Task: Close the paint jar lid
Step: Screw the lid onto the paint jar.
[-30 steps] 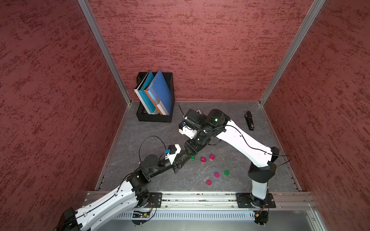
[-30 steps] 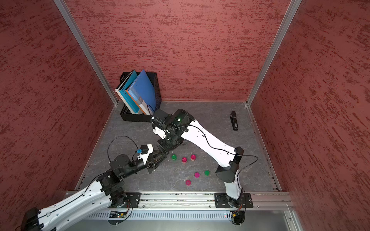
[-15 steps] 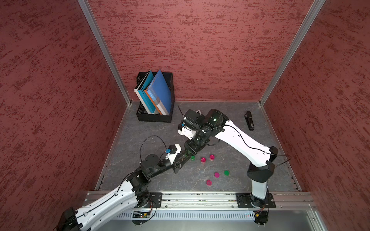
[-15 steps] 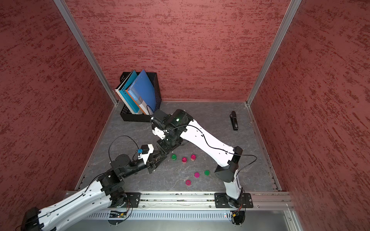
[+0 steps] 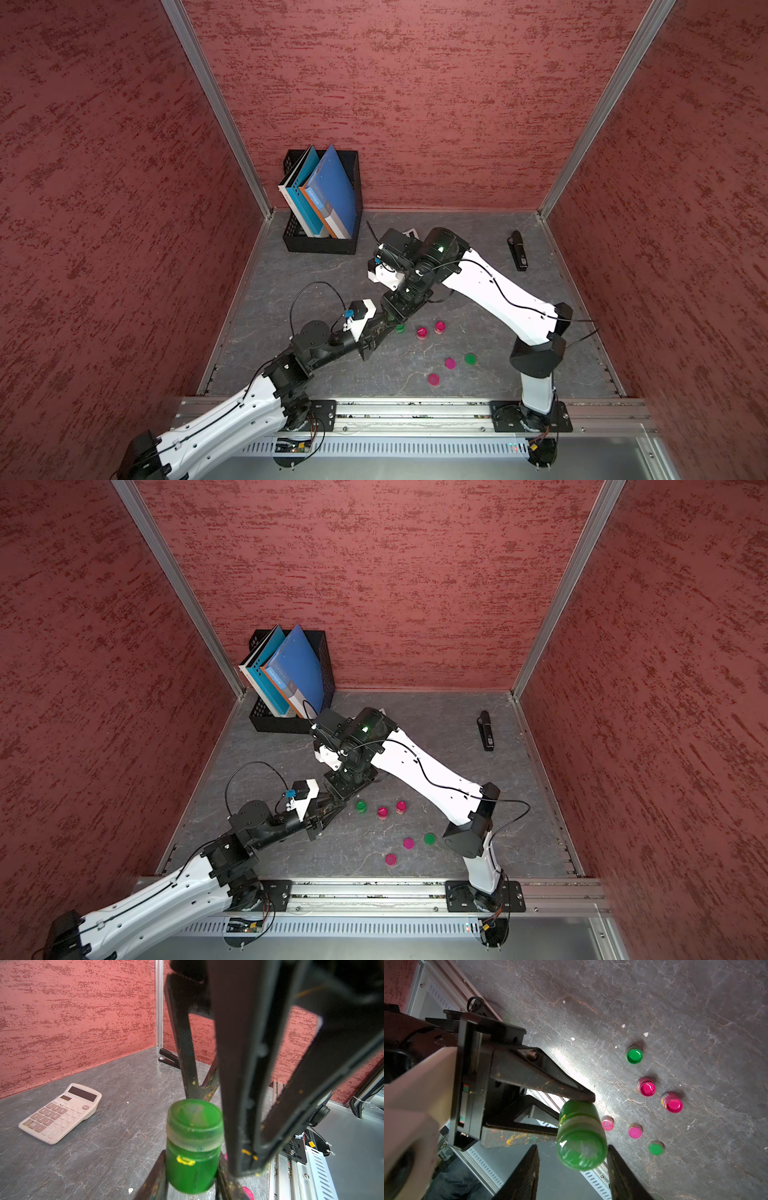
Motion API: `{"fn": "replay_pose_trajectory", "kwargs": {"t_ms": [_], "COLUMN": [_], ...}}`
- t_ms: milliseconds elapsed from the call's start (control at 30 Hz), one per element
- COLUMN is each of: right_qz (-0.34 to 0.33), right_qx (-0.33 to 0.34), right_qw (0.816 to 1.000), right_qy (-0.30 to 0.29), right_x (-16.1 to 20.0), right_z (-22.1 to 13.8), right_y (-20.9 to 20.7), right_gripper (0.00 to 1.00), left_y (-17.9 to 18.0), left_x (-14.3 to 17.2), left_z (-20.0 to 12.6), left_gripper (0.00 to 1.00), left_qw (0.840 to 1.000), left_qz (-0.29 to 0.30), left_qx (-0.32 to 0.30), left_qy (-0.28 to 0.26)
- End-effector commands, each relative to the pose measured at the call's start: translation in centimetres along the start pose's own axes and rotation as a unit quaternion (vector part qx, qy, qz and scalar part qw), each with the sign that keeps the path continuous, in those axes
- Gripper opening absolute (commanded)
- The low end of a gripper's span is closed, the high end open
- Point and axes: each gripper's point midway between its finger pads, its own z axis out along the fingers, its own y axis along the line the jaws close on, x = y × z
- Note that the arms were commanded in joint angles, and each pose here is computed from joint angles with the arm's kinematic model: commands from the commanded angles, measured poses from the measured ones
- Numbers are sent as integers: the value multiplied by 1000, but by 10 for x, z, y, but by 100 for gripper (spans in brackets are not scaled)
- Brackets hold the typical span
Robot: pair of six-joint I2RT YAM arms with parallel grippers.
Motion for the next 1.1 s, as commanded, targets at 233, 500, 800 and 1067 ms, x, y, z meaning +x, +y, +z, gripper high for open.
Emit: {"fn": "replay_pose_trajectory", "kwargs": {"t_ms": [233,500,800,1067], "right_qz": [20,18,18,17], "right_qx": [3,-13,-16,-14], "right_qw": [1000,1000,999,999], "right_qy": [16,18,26,27], "right_x": [7,5,6,4], "right_z": [-5,-2,1,5], "right_y": [-8,-2,-2,-3], "right_gripper": [45,42,41,39], "left_y": [0,1,0,0], "left_x": [-15,-16,-17,-19], "left_z": [-2,-1,-2,-2], "left_gripper": [24,25,25,25], "left_qw": [1000,1000,1000,1000], "left_qz": [1,2,3,5], "left_qx": [-3,-5,-4,-4], "left_qy": [-17,-17,-19,-21]}}
